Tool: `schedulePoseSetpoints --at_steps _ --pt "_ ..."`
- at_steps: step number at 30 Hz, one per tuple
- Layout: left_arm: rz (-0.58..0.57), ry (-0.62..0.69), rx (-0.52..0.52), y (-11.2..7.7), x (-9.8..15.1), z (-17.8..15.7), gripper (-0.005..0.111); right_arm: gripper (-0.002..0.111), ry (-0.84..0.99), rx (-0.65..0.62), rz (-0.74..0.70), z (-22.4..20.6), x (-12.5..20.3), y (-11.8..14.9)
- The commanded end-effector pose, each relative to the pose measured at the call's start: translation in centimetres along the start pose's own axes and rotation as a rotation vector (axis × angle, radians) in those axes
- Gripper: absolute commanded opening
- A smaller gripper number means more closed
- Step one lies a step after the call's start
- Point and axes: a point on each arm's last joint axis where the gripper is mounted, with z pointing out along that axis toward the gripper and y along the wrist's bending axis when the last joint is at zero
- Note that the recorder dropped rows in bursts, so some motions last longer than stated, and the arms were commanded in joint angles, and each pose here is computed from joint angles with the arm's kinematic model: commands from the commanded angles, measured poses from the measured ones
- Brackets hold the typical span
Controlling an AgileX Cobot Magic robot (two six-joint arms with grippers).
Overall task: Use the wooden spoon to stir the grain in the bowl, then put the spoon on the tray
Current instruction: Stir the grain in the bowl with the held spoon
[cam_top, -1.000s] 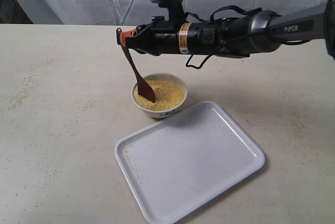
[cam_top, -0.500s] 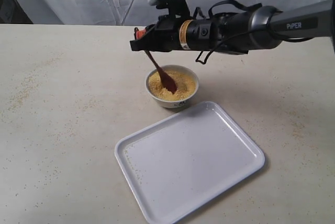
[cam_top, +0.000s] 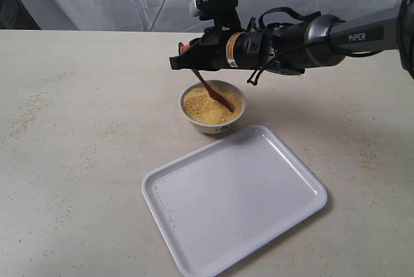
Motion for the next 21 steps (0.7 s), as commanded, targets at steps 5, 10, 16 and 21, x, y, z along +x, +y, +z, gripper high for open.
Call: schedulePoseSetpoints --at_steps 5,10,16,21 --pt "-0.004 -0.005 0.000 0.0 0.1 0.0 0.000 0.003 -0.087 0.047 -0.038 -2.4 -3.8 0.3" --pt "-0.004 -0.005 0.000 0.0 0.1 0.0 0.000 0.003 0.007 0.077 -0.074 -0.4 -0.5 -0.8" --pt "-0.004 -0.005 0.000 0.0 0.1 0.0 0.000 0.003 -0.117 -0.019 0.008 -1.5 -3.1 1.0" --pt "-0.004 -0.005 0.000 0.0 0.1 0.0 0.000 0.003 -0.128 -0.058 -0.016 -1.5 -3.6 2.8"
